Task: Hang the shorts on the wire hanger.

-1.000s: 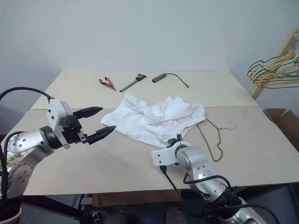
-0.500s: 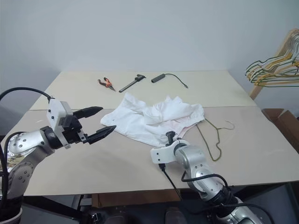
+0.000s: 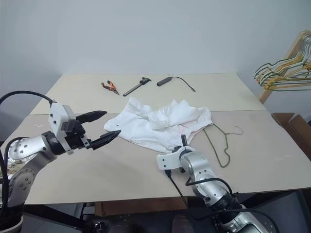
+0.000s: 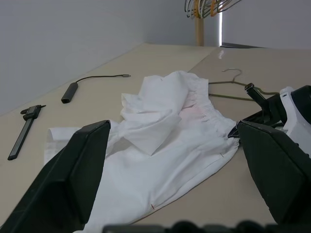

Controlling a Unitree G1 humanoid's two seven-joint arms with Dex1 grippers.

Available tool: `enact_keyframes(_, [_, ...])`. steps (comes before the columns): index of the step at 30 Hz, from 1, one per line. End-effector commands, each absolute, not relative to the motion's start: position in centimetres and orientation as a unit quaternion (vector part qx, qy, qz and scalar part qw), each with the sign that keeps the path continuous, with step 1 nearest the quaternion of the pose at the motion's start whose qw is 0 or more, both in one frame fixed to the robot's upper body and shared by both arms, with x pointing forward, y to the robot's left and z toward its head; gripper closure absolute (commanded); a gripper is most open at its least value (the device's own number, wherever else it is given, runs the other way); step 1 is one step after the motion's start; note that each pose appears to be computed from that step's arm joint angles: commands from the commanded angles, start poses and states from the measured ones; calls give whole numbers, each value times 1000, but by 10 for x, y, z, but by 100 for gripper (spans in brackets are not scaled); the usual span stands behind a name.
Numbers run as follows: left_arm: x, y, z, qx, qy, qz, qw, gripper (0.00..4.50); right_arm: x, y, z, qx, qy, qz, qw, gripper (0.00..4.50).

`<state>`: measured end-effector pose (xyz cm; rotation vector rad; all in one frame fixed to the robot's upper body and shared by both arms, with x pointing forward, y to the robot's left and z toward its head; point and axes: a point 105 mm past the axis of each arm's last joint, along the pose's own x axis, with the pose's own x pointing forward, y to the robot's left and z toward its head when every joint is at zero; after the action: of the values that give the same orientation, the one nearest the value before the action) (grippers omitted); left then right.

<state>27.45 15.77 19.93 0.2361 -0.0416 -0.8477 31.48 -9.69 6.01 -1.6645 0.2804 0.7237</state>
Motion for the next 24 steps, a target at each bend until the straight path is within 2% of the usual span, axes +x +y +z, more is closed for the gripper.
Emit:
enact_keyframes(1, [274, 161, 201, 166, -21, -403, 900, 0, 323, -106, 86, -723, 94, 284, 623, 448])
enact_keyframes(5, [280, 191, 173, 261, 60, -387, 882, 0, 301, -100, 106, -687, 12, 383, 618, 448])
enact_keyframes(10, [284, 207, 154, 355, 83, -410, 836, 0, 273, -102, 120, -631, -71, 482, 604, 448])
enact_keyframes(15, [282, 218, 121, 482, 104, -451, 744, 0, 275, -126, 129, -624, -82, 491, 602, 448])
enact_keyframes(17, [285, 221, 110, 513, 104, -455, 720, 0, 278, -133, 132, -627, -84, 488, 601, 448])
enact_keyframes(24, [316, 212, 86, 545, 96, -436, 710, 0, 281, -138, 142, -627, -95, 479, 607, 448])
